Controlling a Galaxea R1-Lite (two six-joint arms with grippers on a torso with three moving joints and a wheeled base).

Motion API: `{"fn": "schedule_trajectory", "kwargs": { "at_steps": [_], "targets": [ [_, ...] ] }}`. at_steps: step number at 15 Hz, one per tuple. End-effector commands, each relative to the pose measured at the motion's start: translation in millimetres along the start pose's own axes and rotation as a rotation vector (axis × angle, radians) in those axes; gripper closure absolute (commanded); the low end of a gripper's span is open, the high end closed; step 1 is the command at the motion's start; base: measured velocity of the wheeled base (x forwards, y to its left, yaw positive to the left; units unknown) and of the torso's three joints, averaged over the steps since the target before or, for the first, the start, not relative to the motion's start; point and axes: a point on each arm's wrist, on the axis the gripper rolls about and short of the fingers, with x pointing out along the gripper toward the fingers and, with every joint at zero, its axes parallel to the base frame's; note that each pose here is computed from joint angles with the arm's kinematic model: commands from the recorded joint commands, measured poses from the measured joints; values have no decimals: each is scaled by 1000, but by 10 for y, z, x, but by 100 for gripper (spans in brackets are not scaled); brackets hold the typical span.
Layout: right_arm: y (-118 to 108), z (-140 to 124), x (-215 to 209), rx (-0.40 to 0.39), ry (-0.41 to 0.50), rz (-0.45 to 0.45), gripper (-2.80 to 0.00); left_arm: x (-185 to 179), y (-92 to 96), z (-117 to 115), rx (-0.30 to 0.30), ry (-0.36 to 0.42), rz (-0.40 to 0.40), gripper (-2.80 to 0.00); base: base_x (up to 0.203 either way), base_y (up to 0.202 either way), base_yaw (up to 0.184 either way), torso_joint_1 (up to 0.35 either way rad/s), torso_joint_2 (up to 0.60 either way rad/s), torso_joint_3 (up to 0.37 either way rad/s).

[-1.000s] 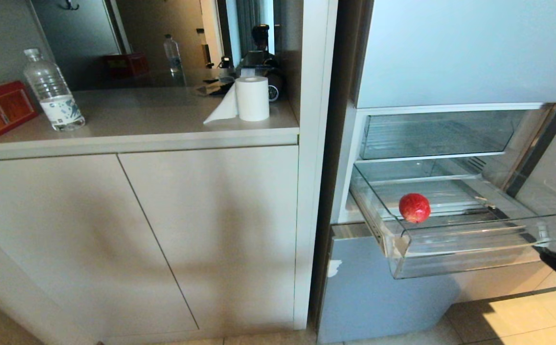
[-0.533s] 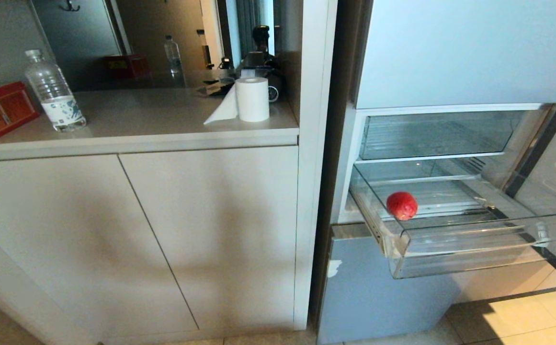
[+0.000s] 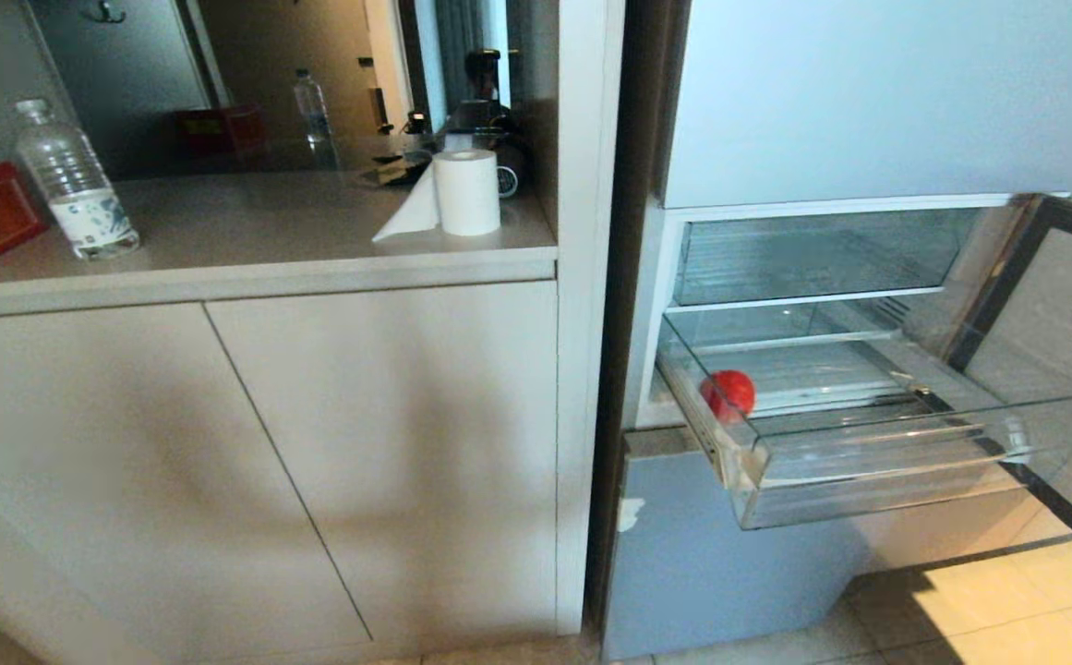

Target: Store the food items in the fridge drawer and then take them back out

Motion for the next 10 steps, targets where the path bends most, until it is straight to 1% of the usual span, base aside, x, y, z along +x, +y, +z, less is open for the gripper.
{"fn": "schedule_trajectory", "kwargs": {
  "at_steps": [1, 10],
  "targets": [
    [0, -6, -2, -1, 1, -1, 0, 0, 0, 0, 0, 0, 1, 0, -6, 8, -161, 7, 7, 2],
    [0, -6, -2, 8, 1, -2, 0, 0, 0, 0, 0, 0, 1, 0, 0, 9, -176, 2, 2, 2]
  ]
}}
